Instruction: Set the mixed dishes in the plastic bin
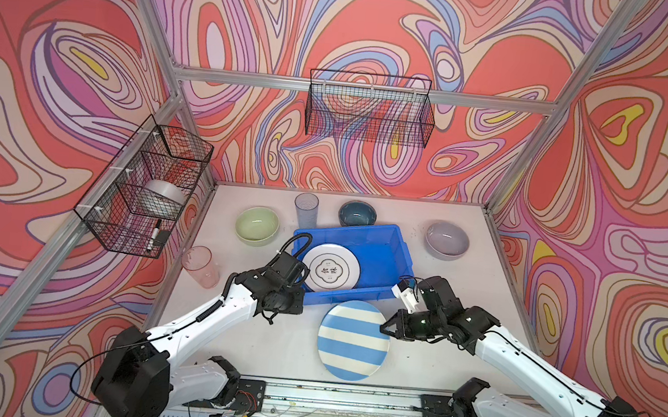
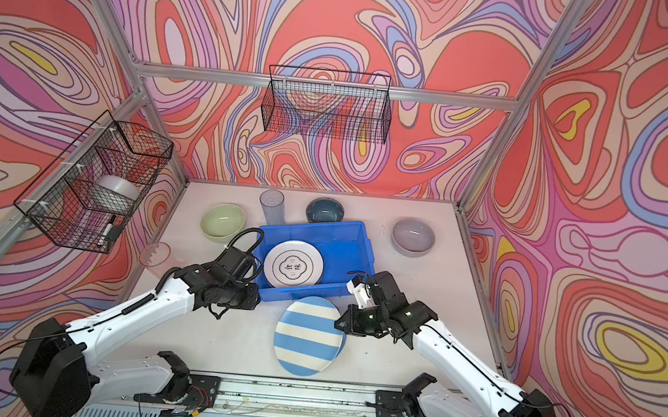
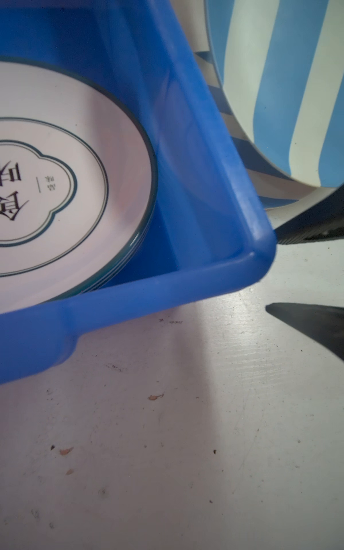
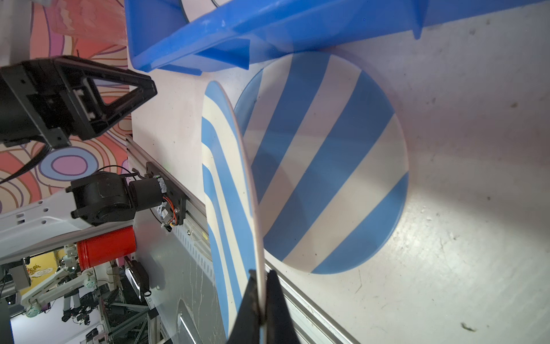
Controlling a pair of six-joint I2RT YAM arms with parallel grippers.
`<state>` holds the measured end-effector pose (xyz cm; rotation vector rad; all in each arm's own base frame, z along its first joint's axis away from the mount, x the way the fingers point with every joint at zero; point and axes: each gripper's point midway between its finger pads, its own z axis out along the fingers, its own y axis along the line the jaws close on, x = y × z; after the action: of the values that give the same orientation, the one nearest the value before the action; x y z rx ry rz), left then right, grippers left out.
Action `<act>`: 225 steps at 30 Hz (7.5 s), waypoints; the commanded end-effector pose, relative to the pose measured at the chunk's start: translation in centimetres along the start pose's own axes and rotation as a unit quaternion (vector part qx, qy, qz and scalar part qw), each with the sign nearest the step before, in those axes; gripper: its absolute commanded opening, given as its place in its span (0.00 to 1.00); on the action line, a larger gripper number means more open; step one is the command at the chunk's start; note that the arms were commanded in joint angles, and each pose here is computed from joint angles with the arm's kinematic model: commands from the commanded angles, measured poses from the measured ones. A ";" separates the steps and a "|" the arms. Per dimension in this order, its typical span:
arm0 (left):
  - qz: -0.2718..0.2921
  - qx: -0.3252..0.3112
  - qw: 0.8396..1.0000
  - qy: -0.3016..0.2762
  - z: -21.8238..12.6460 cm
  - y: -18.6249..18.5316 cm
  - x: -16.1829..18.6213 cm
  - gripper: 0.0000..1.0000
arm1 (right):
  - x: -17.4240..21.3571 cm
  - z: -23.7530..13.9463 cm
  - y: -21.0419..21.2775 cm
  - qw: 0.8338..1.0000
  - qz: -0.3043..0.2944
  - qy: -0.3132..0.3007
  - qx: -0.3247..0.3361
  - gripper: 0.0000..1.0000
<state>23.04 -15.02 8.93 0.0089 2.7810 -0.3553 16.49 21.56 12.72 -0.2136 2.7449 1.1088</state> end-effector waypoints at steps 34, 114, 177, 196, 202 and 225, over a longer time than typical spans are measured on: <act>-0.017 0.041 0.998 -0.054 -3.5 -0.5 -4.7 0.49 | -21.1 -6.2 5.0 0.978 -0.061 -0.196 0.025 0.00; -0.050 0.058 0.997 -0.003 0.2 0.4 -9.7 0.18 | -21.1 12.4 -4.4 0.997 0.031 -0.039 0.066 0.24; -0.044 0.058 0.997 -0.007 0.4 0.8 -9.6 0.28 | -22.4 11.6 -5.0 0.983 -0.004 -0.040 0.181 0.64; -0.045 0.070 0.996 0.000 1.0 0.5 -9.3 0.22 | -22.2 14.1 -2.4 0.991 -0.014 -0.026 0.131 0.62; -0.044 0.063 0.997 -0.005 0.5 0.7 -9.4 0.25 | -22.8 12.1 -3.2 0.982 -0.020 -0.050 0.182 0.64; 0.005 0.082 0.996 -0.020 -5.2 0.3 -5.6 0.44 | -18.7 0.4 2.2 0.977 -0.080 -0.106 0.165 0.64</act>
<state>29.15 -13.21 15.97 -0.0002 2.6585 -0.5543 36.59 25.14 17.87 -0.2055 2.5927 0.5521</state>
